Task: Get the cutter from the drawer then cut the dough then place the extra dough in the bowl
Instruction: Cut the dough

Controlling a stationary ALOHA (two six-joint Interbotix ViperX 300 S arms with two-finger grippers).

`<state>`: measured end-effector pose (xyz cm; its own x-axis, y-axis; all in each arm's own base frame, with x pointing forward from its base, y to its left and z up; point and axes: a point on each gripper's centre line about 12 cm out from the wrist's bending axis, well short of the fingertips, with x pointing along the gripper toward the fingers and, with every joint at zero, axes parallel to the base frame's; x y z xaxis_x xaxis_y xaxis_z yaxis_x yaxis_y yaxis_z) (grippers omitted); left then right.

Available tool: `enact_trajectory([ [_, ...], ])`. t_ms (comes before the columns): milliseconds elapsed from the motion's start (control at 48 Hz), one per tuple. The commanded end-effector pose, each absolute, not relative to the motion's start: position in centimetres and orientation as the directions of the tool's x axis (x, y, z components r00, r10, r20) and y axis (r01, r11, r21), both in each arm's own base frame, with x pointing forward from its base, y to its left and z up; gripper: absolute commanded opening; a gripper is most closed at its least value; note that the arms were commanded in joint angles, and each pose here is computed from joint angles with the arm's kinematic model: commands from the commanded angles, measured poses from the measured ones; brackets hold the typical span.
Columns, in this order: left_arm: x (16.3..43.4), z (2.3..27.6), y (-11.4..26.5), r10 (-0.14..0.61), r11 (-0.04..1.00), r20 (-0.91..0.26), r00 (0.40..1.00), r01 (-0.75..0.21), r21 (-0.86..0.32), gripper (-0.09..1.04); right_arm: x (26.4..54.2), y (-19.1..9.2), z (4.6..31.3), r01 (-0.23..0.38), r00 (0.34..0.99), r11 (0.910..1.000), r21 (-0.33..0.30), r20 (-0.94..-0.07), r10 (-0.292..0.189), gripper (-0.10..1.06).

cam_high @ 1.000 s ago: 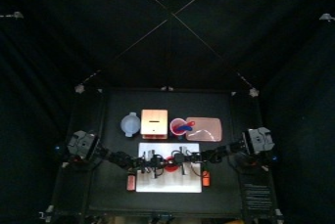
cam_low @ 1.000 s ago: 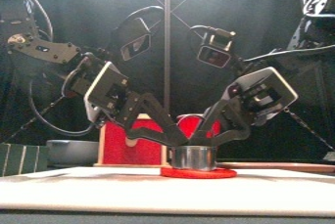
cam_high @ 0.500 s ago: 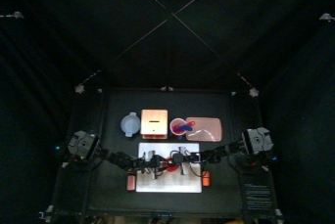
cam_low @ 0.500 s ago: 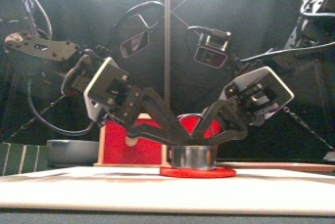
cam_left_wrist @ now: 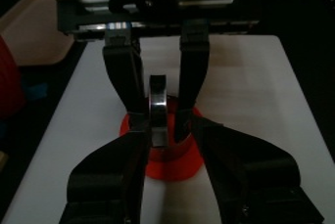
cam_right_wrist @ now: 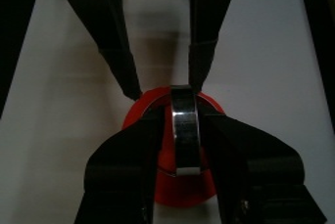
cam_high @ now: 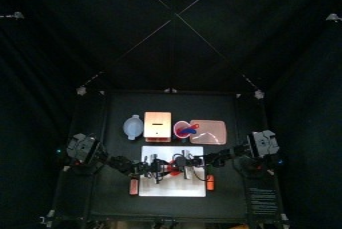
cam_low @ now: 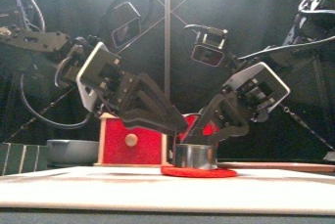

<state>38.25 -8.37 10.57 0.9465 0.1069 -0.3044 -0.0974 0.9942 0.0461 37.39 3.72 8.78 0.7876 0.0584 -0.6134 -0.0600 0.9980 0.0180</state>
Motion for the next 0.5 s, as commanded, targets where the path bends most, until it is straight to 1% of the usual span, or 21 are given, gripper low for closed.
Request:
enact_trajectory([
  [21,38.3,12.1,-8.4,0.104,0.995,-0.261,0.96,-0.099,0.035,0.77,37.2,3.7,9.8,-0.061,0.795,0.998,0.017,-0.604,0.059,0.75],
  [167,37.8,11.5,-8.2,0.112,0.994,-0.28,0.953,-0.107,0.033,0.77,37.2,3.6,10.6,-0.068,0.799,0.9976,0.013,-0.599,0.062,0.75],
  [312,37.9,11.4,-8.2,0.116,0.993,-0.283,0.952,-0.11,0.034,0.76,37.5,3.5,11.3,-0.071,0.79,0.9974,0.009,-0.609,0.062,0.75],
  [500,38.1,10.8,-8.3,0.117,0.993,-0.293,0.949,-0.11,0.041,0.71,38.1,3.3,12.6,-0.083,0.773,0.9966,-0.002,-0.631,0.063,0.75],
])
